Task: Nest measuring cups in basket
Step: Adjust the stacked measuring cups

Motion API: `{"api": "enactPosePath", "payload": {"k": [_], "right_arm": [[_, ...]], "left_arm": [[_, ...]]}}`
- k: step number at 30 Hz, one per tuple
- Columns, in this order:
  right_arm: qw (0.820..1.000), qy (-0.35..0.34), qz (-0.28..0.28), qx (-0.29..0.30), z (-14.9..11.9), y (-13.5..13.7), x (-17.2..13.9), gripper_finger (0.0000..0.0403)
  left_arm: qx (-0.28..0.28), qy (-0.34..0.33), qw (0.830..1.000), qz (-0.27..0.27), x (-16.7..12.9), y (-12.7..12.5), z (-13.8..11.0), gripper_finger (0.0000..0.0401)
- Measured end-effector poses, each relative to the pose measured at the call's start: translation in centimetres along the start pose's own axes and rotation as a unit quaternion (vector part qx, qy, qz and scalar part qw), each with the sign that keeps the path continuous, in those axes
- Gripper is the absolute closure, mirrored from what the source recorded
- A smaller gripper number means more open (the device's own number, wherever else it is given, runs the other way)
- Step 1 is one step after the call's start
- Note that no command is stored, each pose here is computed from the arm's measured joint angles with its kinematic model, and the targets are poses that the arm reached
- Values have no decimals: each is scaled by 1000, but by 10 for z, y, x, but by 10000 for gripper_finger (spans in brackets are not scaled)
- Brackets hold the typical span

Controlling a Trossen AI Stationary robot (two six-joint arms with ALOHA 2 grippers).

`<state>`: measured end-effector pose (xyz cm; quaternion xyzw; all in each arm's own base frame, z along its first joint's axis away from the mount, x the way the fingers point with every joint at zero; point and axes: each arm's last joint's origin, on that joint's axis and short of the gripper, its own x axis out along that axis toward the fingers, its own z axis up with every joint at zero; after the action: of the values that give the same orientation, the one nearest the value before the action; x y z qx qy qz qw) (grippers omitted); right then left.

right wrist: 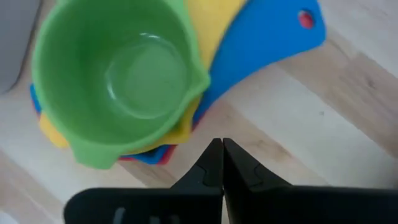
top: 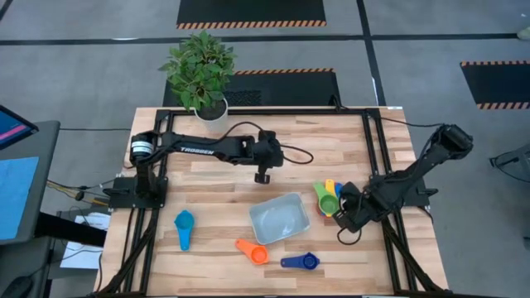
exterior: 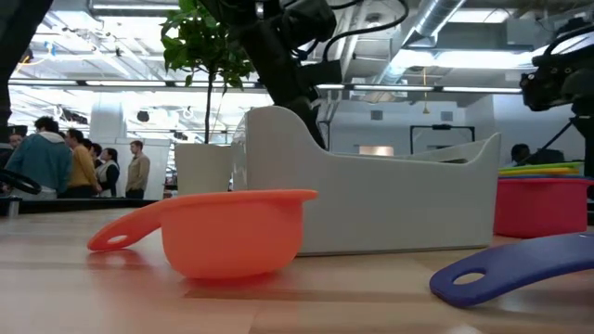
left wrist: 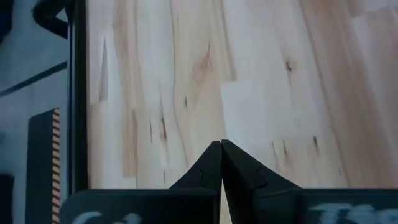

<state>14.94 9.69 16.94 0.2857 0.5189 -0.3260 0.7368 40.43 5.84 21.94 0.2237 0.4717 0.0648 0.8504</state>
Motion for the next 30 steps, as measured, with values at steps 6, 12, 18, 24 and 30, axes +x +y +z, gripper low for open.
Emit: {"api": "enactPosePath", "payload": {"k": [6, 12, 18, 24, 30], "right_arm": [[997, 63, 29, -18, -3, 5, 0, 377], [994, 72, 73, -36, -2, 13, -1, 385], [996, 53, 70, -25, 5, 13, 1, 385], [996, 53, 59, -38, 15, 19, 16, 374], [996, 49, 36, -58, 29, 23, 37, 386]], "left_arm": [[3, 19, 1000, 15, 0, 0, -2, 401], [5, 27, 1000, 14, 0, 0, -4, 401], [4, 27, 1000, 15, 0, 1, -4, 401], [5, 34, 999, 12, 0, 0, -6, 401], [1, 33, 999, 11, 0, 0, -5, 401]]}}
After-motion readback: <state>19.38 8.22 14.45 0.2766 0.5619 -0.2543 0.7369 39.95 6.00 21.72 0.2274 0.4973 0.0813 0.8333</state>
